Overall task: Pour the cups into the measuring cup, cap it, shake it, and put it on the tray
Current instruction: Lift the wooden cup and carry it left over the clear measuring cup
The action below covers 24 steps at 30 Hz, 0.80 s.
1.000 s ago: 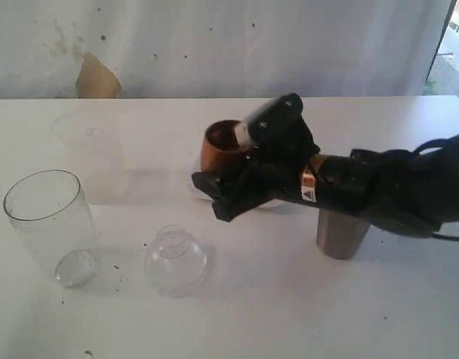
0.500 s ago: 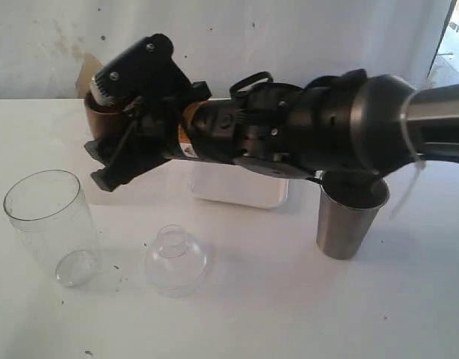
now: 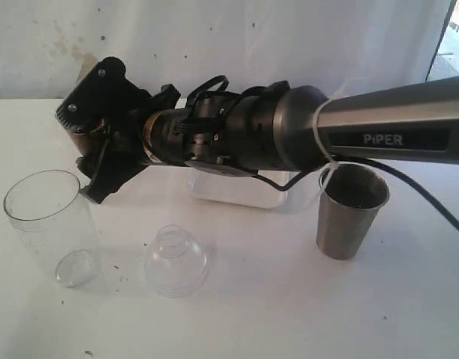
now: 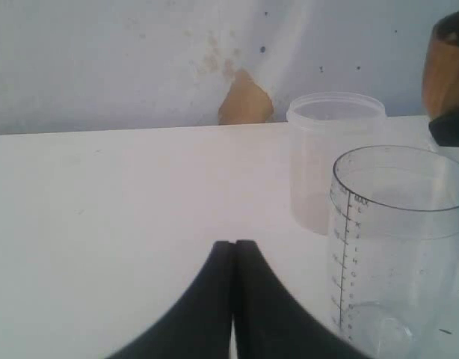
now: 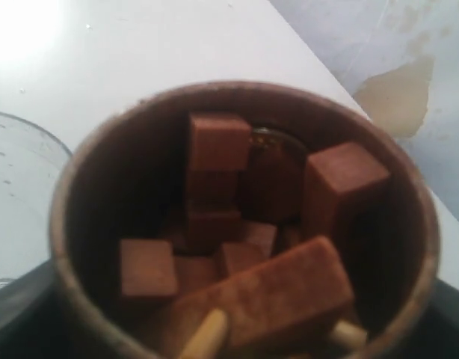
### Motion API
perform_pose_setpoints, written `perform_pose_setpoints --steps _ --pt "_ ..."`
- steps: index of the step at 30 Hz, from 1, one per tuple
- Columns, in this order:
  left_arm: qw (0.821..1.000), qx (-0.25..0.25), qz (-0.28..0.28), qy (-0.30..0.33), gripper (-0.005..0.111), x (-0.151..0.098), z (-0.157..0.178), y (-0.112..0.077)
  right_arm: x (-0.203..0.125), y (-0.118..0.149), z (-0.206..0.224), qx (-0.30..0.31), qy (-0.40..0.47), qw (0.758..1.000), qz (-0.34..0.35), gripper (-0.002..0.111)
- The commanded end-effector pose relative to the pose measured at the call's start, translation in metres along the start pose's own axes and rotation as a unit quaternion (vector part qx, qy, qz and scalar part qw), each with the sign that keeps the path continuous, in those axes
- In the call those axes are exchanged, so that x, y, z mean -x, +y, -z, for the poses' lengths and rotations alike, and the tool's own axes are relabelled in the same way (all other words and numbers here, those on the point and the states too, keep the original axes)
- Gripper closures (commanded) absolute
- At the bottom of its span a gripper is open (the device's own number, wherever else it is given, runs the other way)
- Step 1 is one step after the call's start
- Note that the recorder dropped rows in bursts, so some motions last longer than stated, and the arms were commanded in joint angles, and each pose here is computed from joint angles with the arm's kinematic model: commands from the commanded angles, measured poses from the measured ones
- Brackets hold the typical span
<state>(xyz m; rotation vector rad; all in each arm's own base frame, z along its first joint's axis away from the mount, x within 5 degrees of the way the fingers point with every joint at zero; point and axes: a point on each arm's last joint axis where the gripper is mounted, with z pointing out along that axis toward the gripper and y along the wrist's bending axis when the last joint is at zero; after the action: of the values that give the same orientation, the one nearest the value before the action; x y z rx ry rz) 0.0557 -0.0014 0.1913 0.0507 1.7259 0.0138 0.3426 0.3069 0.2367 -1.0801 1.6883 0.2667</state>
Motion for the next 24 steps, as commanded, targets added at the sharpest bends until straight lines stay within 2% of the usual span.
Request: perform_pose_setpoints --steps 1,8,14,24 --pt "1.0 -0.001 0.003 -0.005 0.107 0.001 0.0 0.0 0.015 -0.004 0.003 -0.008 -0.019 0.999 0.038 0.108" --pt "1.0 -0.001 0.003 -0.005 0.107 0.001 0.0 0.0 0.026 0.002 0.002 -0.007 -0.031 0.991 0.133 0.108" --pt "1.0 -0.001 0.003 -0.005 0.107 0.001 0.0 0.0 0.023 0.003 -0.005 -0.008 -0.025 0.984 0.175 0.108" --pt "1.0 -0.001 0.003 -0.005 0.107 0.001 0.0 0.0 0.017 0.008 -0.013 -0.001 -0.03 0.958 0.284 0.108"
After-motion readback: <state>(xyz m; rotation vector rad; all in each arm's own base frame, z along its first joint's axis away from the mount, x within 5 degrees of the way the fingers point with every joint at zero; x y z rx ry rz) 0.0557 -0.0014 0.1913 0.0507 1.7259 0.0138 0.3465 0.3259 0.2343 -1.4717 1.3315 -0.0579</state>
